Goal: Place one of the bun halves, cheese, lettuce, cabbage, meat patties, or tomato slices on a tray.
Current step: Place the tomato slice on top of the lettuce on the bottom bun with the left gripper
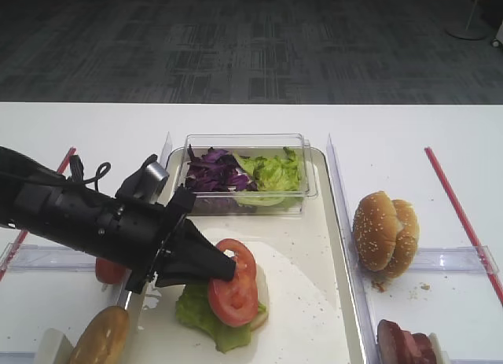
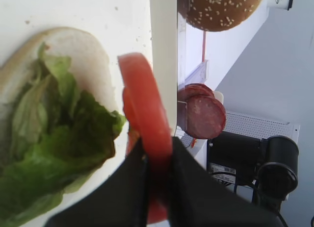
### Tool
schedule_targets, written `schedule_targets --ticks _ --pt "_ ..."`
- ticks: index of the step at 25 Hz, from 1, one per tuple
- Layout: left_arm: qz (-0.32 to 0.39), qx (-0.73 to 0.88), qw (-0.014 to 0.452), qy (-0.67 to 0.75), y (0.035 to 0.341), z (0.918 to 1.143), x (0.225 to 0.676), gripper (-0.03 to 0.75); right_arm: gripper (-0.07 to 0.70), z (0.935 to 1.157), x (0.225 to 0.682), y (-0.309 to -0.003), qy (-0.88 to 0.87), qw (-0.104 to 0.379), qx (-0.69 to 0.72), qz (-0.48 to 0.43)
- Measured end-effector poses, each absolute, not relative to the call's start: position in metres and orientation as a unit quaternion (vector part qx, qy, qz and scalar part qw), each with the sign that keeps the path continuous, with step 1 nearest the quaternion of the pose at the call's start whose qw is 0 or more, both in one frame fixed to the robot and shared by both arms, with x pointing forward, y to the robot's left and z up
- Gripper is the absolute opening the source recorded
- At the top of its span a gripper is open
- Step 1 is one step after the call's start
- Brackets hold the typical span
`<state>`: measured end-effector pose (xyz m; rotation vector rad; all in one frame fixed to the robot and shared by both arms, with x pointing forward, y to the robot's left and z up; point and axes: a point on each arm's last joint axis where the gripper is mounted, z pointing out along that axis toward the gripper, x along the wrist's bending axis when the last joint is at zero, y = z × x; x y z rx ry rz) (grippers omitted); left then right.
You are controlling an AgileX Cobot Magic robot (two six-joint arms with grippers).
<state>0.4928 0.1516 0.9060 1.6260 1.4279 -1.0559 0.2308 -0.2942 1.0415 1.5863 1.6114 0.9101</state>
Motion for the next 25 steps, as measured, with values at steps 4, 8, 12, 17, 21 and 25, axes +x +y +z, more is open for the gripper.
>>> schedule_targets --ticks 4,8,12,17,21,25 --pt "-0.409 0.63 0.359 0.553 0.1516 0.906 0.4928 0.041 0.57 1.0415 0.2308 -0.2942 0.621 0.345 0.611 0.35" --pt "-0.409 0.631 0.36 0.553 0.1516 0.906 0.4929 0.041 0.57 1.0415 0.2308 -0.2942 0.62 0.345 0.611 0.351" --pt "-0.409 0.631 0.36 0.552 0.1516 0.906 0.4929 0.041 0.57 1.0415 0.2308 -0.2942 0.62 0.345 0.611 0.351" --pt "-0.405 0.636 0.364 0.546 0.1516 0.906 0.4929 0.041 0.57 1.0415 0.2308 -0.2942 0.62 0.345 0.611 0.351" --pt "-0.404 0.637 0.365 0.545 0.1516 0.9059 0.4929 0.041 0.57 1.0415 0.2308 -0.2942 0.62 0.345 0.611 0.351" --pt "-0.412 0.633 0.354 0.552 0.1516 0.8973 0.493 0.041 0.57 1.0415 0.2308 -0.2942 0.62 0.345 0.611 0.351"
